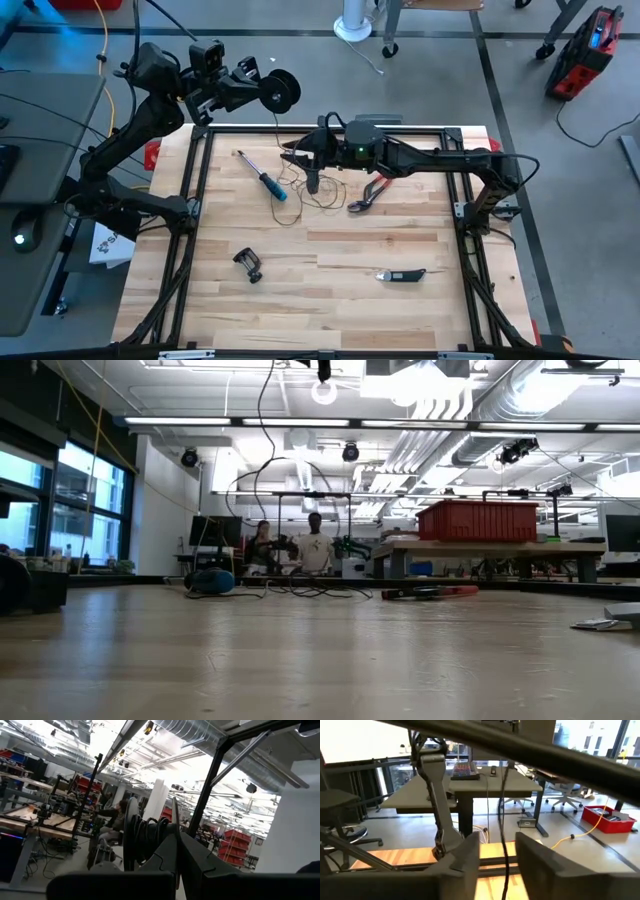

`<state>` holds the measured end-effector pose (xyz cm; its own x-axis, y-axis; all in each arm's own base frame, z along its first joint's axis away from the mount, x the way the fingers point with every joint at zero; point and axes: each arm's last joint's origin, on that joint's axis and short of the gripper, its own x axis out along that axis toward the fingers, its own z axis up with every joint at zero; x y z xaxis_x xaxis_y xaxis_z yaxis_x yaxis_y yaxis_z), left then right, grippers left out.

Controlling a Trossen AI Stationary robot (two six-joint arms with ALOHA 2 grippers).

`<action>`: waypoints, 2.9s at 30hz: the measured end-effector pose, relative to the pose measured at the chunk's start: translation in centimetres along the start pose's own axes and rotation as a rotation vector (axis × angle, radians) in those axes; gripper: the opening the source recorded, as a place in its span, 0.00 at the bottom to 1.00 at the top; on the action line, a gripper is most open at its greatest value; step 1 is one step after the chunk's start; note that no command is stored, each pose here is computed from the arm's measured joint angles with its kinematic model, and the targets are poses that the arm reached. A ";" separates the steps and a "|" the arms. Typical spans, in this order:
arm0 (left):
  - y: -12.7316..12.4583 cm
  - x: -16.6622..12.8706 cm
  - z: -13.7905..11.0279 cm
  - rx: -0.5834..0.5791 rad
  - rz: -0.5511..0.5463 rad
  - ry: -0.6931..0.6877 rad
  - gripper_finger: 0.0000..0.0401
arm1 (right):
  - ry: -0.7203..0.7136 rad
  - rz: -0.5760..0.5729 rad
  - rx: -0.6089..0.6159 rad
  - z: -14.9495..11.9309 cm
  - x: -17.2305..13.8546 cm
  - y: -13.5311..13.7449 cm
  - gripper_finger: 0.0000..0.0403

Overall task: Coil cords
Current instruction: Coil the black wire onto the black spool

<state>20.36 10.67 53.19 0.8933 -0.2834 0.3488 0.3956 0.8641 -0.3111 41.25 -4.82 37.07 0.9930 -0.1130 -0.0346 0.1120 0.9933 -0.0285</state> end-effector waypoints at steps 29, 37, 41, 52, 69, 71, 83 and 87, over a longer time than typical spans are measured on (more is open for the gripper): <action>0.1 0.0 0.0 0.009 0.011 -0.009 0.00 | -0.031 -0.012 0.003 -0.1 0.4 -0.1 0.22; 0.1 0.0 0.0 0.009 0.012 -0.010 0.00 | -0.032 -0.012 0.003 -0.1 0.4 -0.1 0.16; 0.1 0.0 0.0 0.009 0.012 -0.010 0.00 | -0.032 -0.016 0.003 -0.1 0.4 -0.1 0.11; 0.2 -0.1 0.1 0.013 0.019 -0.012 0.00 | -0.021 -0.027 0.054 0.4 -0.2 -0.1 0.01; 1.3 -3.9 -0.4 -0.131 0.315 0.105 0.00 | 0.109 0.086 0.038 5.8 -8.8 3.5 0.00; 1.5 -4.0 -0.9 -0.182 0.341 0.138 0.00 | 0.110 0.070 0.034 6.3 -9.9 3.4 0.00; 1.5 -3.7 -2.8 -0.410 0.338 0.263 0.00 | 0.087 -0.031 -0.035 8.3 -13.4 1.8 0.00; 1.5 -2.8 -3.9 -0.484 0.317 0.316 0.00 | 0.082 -0.040 -0.033 8.4 -13.4 1.2 0.00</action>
<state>19.30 11.11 48.31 0.9727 -0.2185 -0.0786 0.0887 0.6622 -0.7440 28.36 -1.86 45.86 0.9813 -0.1553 -0.1141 0.1487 0.9868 -0.0644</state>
